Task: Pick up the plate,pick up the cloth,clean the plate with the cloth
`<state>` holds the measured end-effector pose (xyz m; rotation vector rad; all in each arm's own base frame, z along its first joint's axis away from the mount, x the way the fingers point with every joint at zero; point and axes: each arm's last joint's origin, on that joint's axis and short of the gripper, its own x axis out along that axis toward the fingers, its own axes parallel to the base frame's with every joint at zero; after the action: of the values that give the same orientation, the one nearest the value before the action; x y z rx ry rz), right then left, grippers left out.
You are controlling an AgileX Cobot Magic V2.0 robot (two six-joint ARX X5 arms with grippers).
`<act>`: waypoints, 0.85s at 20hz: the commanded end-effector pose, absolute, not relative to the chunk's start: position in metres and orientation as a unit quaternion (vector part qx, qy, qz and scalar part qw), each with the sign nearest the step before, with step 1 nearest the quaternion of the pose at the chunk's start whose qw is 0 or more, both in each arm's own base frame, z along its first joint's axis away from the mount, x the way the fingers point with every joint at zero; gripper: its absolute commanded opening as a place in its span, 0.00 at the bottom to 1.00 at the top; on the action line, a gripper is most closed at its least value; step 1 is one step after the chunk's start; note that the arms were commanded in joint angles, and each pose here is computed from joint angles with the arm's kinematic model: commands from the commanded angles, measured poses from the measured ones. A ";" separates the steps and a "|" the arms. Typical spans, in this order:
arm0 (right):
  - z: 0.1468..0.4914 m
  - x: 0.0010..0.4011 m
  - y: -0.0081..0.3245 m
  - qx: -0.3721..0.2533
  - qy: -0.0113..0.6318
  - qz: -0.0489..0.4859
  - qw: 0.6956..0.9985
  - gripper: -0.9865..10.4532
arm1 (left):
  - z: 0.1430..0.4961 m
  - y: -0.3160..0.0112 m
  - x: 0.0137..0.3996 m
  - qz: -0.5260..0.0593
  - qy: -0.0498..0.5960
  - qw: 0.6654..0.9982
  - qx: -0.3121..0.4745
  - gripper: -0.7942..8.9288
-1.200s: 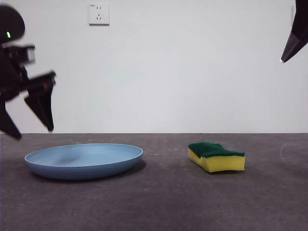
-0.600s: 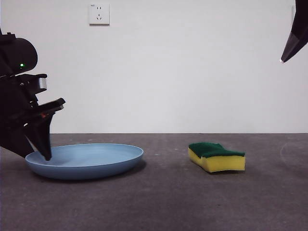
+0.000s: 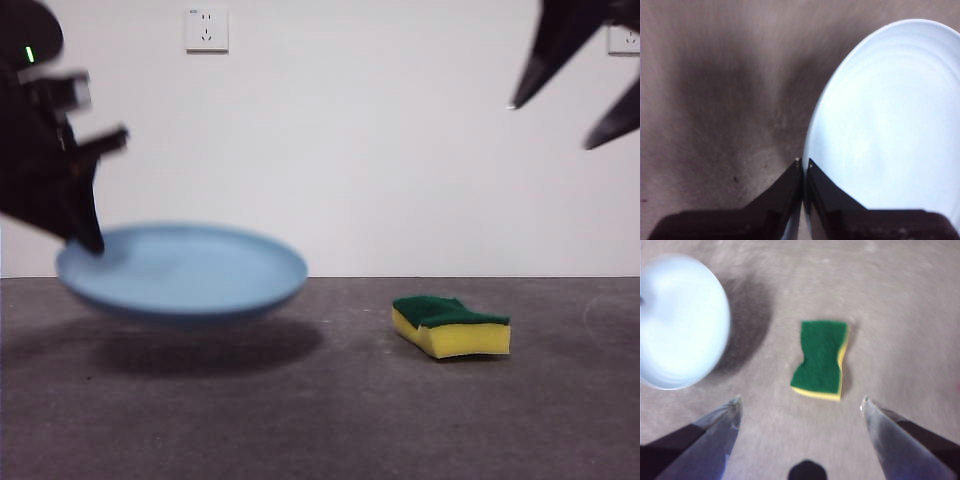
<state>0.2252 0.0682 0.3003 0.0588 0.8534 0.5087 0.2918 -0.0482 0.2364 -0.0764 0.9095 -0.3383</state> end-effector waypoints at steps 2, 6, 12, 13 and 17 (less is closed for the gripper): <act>0.290 0.253 0.096 -0.022 0.437 0.247 0.864 0.44 | 0.275 -0.046 0.261 -0.175 0.391 0.903 -0.029 0.07; 0.265 0.286 0.125 -0.068 0.474 0.239 0.845 0.44 | 0.306 -0.041 0.225 -0.179 0.357 0.917 -0.026 0.07; 0.209 0.320 0.147 -0.094 0.517 0.225 0.820 0.44 | 0.315 -0.038 0.204 -0.183 0.359 0.915 -0.014 0.07; 0.202 0.323 0.148 -0.095 0.525 0.223 0.816 0.44 | 0.314 -0.038 0.203 -0.182 0.365 0.913 -0.014 0.07; 0.178 0.328 0.150 -0.097 0.554 0.217 0.798 0.44 | 0.313 -0.038 0.203 -0.183 0.369 0.911 -0.011 0.07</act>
<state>0.3273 0.1490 0.1811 -0.2044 1.1856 0.4659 0.2025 -0.0369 0.3138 -0.0346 0.7645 -0.3674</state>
